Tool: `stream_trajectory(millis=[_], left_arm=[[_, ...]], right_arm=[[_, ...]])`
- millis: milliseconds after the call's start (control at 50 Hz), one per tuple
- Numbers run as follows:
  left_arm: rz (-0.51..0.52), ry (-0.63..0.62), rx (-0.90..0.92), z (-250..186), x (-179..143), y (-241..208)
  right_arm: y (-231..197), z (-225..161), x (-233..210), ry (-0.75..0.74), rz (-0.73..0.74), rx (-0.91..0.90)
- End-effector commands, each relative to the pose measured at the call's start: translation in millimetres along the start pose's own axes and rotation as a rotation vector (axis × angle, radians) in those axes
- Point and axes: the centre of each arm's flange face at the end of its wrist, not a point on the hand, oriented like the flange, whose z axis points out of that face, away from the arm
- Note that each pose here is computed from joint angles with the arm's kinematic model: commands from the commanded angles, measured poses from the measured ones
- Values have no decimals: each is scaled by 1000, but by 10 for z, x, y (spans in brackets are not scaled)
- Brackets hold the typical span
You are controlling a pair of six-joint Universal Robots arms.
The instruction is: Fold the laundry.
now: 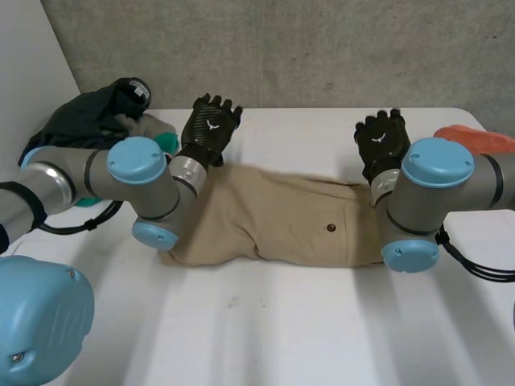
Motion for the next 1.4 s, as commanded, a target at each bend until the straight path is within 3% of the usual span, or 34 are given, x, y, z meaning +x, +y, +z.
stream_trajectory(millis=[20, 140, 240, 360, 600, 700, 840, 900, 1000, 1200, 1300, 1360, 1400], left_arm=[[-20, -3, -30, -144, -45, -139], [-93, 1, -44, -482, -250, -473], [-184, 10, -63, -725, -315, -619], [-249, 34, -115, -956, -267, -586], [-260, 51, -142, -1032, -196, -538], [-259, 42, -125, -1055, -264, -645], [-256, 32, -106, -1155, -343, -777], [-258, 31, -110, -1199, -353, -782], [-258, 19, -107, -1240, -397, -819], [-296, -15, -108, -1355, -530, -876], [-307, -35, -97, -1346, -596, -896], [-318, -45, -79, -1309, -634, -932], [-329, -46, -63, -1285, -643, -979]], right_arm=[[-206, -113, 273, 15, 107, 9], [-231, -564, 456, -142, 113, -130], [40, -956, 394, -299, 229, -332], [253, -1119, 267, -367, 309, -383], [511, -929, 273, -245, 278, -326], [434, -912, 734, -79, 131, -292], [413, -852, 1160, 9, -136, -282], [223, -872, 1023, -32, -229, -217], [-531, -1043, 304, -198, -265, 73], [-704, -1803, -1016, -671, -397, 375], [-684, -1858, -1084, -686, -404, 388], [-797, -1842, -973, -656, -289, 382], [-1034, -1763, -595, -577, -111, 381]])
